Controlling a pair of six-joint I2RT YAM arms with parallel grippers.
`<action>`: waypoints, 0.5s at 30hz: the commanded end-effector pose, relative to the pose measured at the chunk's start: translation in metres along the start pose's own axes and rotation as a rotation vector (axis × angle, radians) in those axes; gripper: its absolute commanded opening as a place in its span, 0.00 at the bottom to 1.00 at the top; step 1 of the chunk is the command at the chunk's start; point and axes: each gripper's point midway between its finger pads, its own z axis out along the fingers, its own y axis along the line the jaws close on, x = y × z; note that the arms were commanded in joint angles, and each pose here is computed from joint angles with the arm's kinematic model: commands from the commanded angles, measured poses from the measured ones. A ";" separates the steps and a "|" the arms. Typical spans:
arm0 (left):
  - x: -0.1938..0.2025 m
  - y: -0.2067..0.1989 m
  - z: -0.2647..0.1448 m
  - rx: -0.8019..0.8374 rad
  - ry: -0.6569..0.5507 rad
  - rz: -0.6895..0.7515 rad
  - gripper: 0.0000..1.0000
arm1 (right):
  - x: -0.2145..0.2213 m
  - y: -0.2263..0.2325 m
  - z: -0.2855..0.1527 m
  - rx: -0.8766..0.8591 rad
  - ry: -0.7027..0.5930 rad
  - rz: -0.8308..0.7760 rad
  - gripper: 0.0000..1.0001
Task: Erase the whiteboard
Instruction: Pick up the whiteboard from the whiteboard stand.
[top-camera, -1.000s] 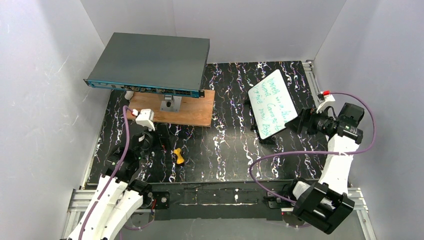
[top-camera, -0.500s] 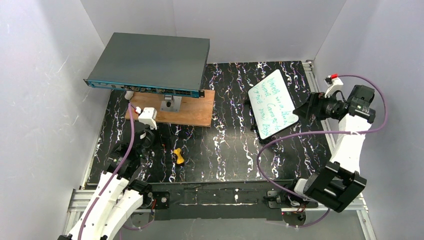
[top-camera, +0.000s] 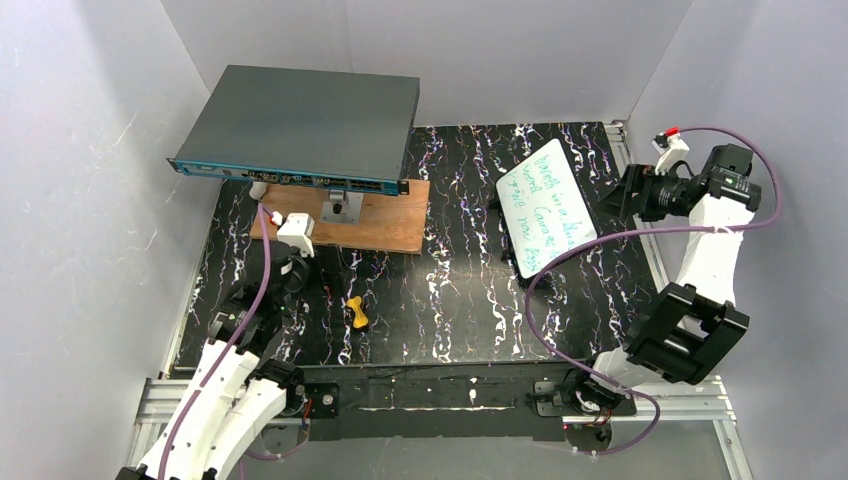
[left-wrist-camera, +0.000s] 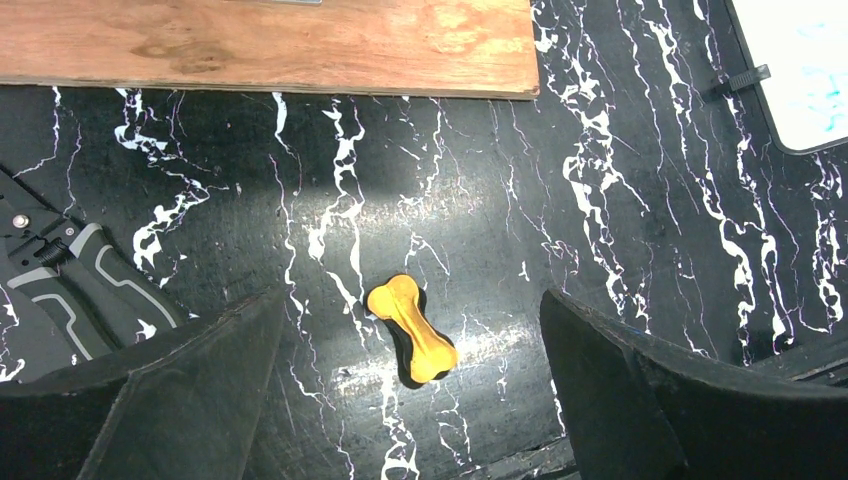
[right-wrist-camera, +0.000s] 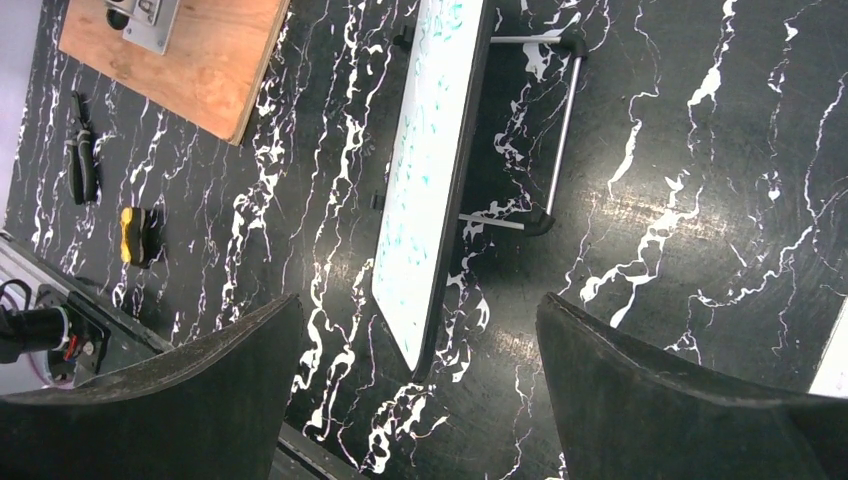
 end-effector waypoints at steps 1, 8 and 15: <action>-0.014 -0.004 -0.003 0.018 -0.037 0.001 1.00 | -0.012 0.004 0.000 -0.001 0.007 -0.020 0.91; -0.014 -0.003 -0.002 0.019 -0.032 -0.006 0.99 | -0.018 0.001 0.015 -0.003 0.035 -0.025 0.91; -0.015 -0.004 -0.002 0.025 -0.035 -0.010 1.00 | -0.012 -0.004 0.046 -0.025 0.086 0.019 0.87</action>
